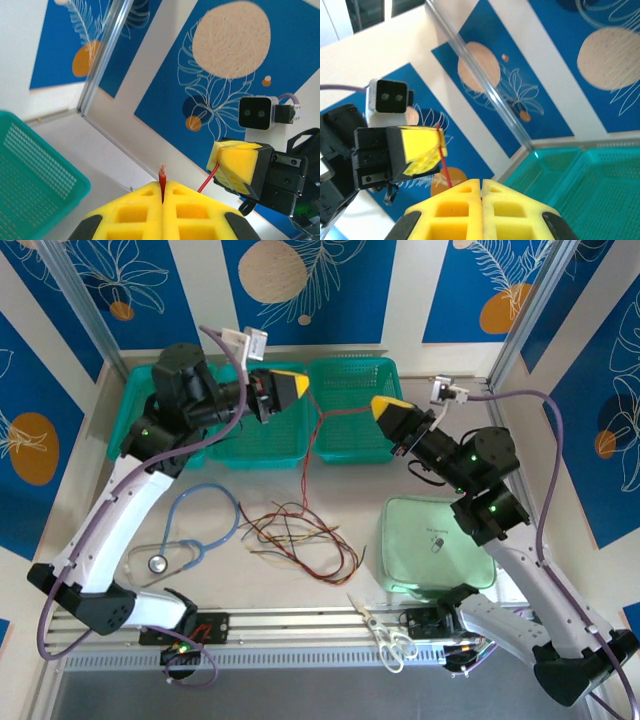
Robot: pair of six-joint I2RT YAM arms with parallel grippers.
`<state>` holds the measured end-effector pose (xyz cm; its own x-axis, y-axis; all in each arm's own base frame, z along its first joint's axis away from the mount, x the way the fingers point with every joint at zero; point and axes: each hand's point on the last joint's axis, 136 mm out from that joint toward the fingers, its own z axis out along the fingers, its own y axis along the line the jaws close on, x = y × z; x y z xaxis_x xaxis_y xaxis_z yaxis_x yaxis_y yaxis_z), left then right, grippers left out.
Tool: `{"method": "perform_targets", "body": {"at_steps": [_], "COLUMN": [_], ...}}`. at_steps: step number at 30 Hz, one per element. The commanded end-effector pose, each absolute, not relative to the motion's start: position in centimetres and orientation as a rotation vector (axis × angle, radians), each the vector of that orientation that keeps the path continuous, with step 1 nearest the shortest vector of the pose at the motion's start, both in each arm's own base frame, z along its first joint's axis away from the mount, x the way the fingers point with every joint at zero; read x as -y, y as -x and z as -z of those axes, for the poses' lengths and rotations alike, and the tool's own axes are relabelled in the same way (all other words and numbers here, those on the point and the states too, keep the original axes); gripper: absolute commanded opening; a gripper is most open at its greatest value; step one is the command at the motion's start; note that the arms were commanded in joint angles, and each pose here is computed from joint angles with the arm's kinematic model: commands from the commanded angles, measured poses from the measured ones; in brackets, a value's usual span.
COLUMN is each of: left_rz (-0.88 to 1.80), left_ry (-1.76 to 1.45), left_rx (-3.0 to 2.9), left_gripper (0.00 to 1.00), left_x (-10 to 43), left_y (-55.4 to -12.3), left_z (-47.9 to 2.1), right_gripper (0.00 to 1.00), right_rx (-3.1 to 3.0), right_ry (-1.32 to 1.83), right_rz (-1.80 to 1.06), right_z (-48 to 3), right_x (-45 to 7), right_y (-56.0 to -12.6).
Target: Untangle the cables
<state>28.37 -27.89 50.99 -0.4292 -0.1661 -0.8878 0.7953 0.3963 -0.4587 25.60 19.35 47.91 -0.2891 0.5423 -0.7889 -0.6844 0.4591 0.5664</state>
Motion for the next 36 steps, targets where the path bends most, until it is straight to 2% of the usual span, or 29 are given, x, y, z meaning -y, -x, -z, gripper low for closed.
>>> {"method": "perform_targets", "body": {"at_steps": [1,12,21,29,36], "left_rz": [1.107,0.885,0.655,0.590,0.588], "left_ry": [-0.527,-0.168,0.268,0.533,0.710], "left_rx": [-1.623,-1.448,-1.291,-1.197,-1.142], "left_gripper": [0.00,0.00,0.00,0.00,0.00], "left_x": [25.3,14.4,3.7,-3.6,-9.8], "left_y": [-29.0,-31.5,-35.3,-39.4,-41.0], "left_z": [-53.2,-58.8,-60.7,-59.2,-56.8], "right_gripper": [0.00,0.00,0.00,0.00,0.00], "right_rx": [-1.361,-1.241,-1.120,-1.052,-1.061], "right_ry": [0.056,-0.190,-0.408,-0.607,-0.717], "right_rz": [-1.093,-0.869,-0.682,-0.487,-0.432], "right_z": [-50.3,-54.1,-57.5,-58.0,-56.6], "right_x": [-16.7,-8.6,-2.7,3.0,6.9], "right_y": [-25.5,-26.3,-27.1,-26.9,-27.6]}}
